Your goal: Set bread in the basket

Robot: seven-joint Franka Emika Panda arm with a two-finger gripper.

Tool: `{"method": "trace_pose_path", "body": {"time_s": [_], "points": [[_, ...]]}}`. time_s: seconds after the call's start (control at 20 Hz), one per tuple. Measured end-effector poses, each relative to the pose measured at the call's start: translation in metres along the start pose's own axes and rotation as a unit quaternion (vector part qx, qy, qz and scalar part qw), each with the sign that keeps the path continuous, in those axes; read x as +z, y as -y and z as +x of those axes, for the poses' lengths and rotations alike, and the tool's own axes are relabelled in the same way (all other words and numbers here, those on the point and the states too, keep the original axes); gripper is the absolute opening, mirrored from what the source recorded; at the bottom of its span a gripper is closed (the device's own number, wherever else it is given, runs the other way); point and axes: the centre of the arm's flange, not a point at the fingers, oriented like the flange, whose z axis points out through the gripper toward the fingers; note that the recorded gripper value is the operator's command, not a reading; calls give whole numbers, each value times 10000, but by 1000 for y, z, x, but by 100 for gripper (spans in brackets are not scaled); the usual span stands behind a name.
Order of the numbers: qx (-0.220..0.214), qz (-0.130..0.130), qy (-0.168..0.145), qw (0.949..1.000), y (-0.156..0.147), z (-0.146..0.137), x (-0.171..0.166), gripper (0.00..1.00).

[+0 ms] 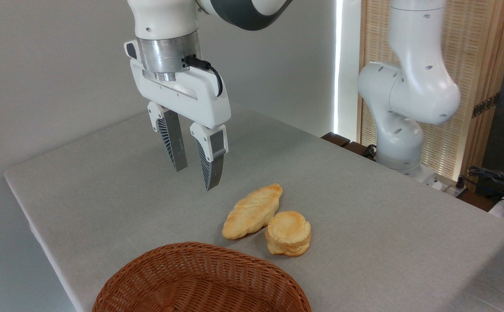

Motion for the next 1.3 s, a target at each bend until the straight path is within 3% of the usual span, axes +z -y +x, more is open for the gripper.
{"method": "trace_pose_path", "body": {"time_s": [0.3,1.05,1.15,1.3], "points": [[-51,107,-156,9998,5,-3,-36,100],[41,83,-119,9999,6,-1,-33,100],[40,80,-113,9999,6,-1,-32,96],[42,18,-29,10000,5,-3,-30,100]]}}
